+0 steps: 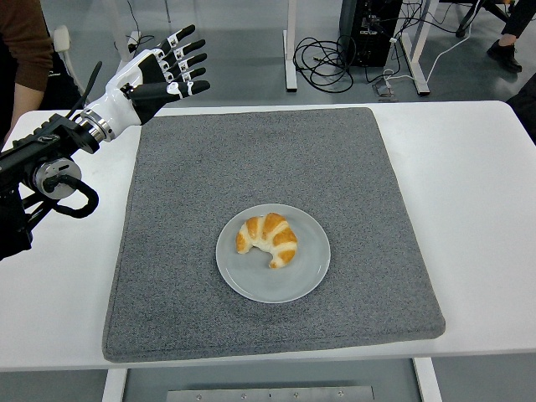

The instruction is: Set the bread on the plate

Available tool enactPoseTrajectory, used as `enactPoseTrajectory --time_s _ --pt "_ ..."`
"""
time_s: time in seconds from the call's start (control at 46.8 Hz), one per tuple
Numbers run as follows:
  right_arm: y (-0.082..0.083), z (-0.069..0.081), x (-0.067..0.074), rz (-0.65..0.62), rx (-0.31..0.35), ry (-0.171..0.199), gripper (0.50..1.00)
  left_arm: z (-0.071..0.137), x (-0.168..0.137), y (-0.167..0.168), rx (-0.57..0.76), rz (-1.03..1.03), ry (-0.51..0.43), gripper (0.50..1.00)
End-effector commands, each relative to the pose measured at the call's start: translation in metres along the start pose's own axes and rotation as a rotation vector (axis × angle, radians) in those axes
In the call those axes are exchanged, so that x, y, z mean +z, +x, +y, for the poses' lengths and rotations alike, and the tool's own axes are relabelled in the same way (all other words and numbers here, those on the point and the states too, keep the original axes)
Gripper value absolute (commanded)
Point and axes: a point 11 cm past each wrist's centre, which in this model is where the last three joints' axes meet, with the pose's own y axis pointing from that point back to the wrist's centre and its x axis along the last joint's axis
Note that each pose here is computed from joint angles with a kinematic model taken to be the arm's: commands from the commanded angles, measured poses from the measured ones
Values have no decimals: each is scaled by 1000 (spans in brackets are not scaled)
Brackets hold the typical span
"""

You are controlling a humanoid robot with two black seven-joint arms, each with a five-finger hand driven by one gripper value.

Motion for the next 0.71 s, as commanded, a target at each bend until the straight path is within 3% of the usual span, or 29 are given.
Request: enactPoseTrajectory --time_s 0.0,0.342,0.684 --pt "0 0 1 0 0 -1 1000 5 -5 3 4 15 11 972" --pt "0 0 0 0 0 0 1000 16 -27 20 75 93 155 972" --pt "0 0 0 0 0 0 1000 21 -38 23 94 100 170 974"
